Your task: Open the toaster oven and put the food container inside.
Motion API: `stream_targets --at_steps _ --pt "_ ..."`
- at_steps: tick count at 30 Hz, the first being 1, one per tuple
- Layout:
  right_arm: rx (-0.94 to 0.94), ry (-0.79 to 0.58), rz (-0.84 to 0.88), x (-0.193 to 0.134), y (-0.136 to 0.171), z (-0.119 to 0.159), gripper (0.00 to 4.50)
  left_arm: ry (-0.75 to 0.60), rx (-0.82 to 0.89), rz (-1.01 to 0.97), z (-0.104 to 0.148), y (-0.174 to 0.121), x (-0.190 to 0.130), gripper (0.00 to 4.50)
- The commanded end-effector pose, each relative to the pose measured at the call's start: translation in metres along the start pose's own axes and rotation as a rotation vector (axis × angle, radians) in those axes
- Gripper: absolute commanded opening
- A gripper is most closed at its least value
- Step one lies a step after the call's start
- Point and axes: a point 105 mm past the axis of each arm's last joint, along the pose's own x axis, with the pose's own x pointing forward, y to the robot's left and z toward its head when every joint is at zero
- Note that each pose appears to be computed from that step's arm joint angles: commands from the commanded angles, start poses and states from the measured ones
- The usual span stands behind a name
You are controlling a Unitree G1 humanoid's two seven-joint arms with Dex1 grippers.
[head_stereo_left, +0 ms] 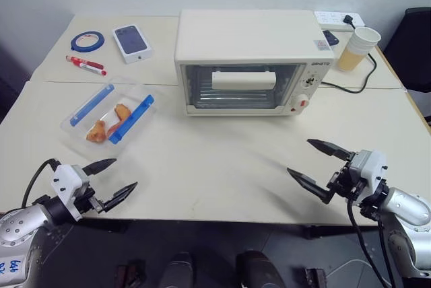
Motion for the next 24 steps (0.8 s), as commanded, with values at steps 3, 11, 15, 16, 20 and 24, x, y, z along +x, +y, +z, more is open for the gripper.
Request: stream_targets --at_steps 3,11,15,16,20,24 --pt "-0.01 -0.032 0.021 0.005 0.0 0.006 4.5 -0.017 -0.014 -0.061 0.017 -0.009 0.002 4.4" --pt "0.041 0.011 -0.08 -0.021 -0.017 0.001 4.5 -0.221 -0.006 -0.297 0.101 -0.028 0.038 4.4" --pt "0.036 0.006 -0.112 -0.022 -0.023 -0.002 4.5 -0.318 -0.032 -0.292 0.125 -0.024 0.051 4.4" --pt "0.033 -0.002 -0.104 -0.018 -0.023 0.0 4.5 -0.316 -0.04 -0.292 0.125 -0.023 0.052 4.4" --pt "0.081 -0.083 -0.082 0.008 -0.028 0.019 4.5 -0.29 -0.114 -0.272 0.116 -0.012 0.048 4.4" --pt "0.134 -0.123 -0.018 0.043 -0.031 0.042 4.5 -0.26 -0.148 -0.224 0.102 0.001 0.041 4.4"
